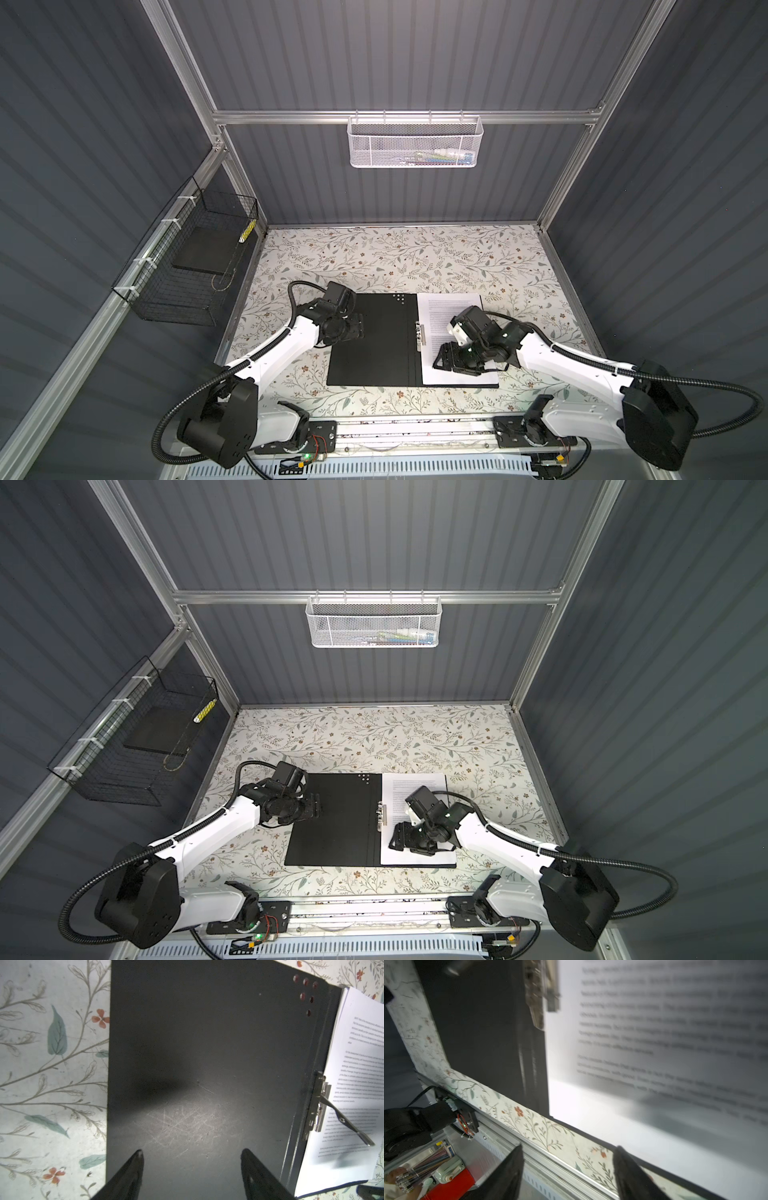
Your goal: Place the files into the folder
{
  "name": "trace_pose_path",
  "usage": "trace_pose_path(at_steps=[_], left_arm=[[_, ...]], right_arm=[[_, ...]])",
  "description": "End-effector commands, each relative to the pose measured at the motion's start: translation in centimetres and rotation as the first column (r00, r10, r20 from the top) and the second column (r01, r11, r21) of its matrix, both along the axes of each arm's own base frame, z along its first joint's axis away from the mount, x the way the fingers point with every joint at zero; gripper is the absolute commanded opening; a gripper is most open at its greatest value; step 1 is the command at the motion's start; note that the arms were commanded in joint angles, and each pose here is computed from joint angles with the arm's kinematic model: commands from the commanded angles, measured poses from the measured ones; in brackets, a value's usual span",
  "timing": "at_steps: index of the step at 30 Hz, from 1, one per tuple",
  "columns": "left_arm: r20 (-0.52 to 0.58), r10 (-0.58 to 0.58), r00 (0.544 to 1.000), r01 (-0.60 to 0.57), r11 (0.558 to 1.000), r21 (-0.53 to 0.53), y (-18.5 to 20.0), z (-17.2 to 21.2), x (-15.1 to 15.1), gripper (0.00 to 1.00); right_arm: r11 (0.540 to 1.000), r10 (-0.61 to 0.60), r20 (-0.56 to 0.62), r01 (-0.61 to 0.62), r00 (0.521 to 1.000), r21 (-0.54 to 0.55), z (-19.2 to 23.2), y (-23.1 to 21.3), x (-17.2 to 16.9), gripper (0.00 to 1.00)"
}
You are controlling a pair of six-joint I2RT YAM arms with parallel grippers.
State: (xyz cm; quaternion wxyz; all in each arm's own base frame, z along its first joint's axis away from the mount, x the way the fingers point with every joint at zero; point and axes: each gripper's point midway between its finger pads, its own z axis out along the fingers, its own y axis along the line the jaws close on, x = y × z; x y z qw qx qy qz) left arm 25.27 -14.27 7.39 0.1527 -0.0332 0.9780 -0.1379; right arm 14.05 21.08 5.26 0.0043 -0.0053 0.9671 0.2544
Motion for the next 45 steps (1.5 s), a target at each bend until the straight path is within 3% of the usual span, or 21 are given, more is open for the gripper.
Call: trace_pose_path(at_steps=[1,4,9,22,38,42,45], left_arm=[[-0.011,-0.016,1.0,0.016,1.0,0.015,0.1,0.1,0.3,0.75],[-0.013,-0.015,1.0,0.015,1.0,0.02,0.1,-0.1,0.4,0.75],[-0.018,-0.007,1.0,0.007,1.0,0.027,0.2,-0.3,0.5,0.75],[-0.017,0.015,1.0,-0.014,0.998,0.054,1.0,-0.4,0.5,0.75],[-0.011,0.021,1.0,-0.02,0.999,0.026,0.2,0.0,1.4,0.74],[-0.002,0.005,1.0,-0.005,1.0,-0.021,-0.9,0.7,2.3,0.74],[0.009,0.003,1.0,-0.003,0.999,-0.049,-1.8,1.1,3.3,0.74]], right_arm=[[0.998,-0.043,-0.078,0.038,0.996,-0.056,-1.5,-1.1,-1.9,0.29],[0.996,-0.018,-0.111,0.008,0.994,-0.084,-2.4,-1.0,-3.3,0.07],[0.99,-0.005,-0.16,-0.017,0.987,-0.137,-3.9,-1.5,-4.6,0.0],[0.946,-0.092,-0.081,0.062,0.992,-0.319,-6.3,-3.1,-1.8,0.0],[0.936,-0.111,0.0,0.104,0.994,-0.337,-6.5,-3.6,5.8,0.0],[0.935,-0.111,0.025,0.112,0.994,-0.336,-5.1,-4.0,6.9,0.0],[0.955,-0.099,0.045,0.108,0.994,-0.275,-2.8,-3.2,7.3,0.06]])
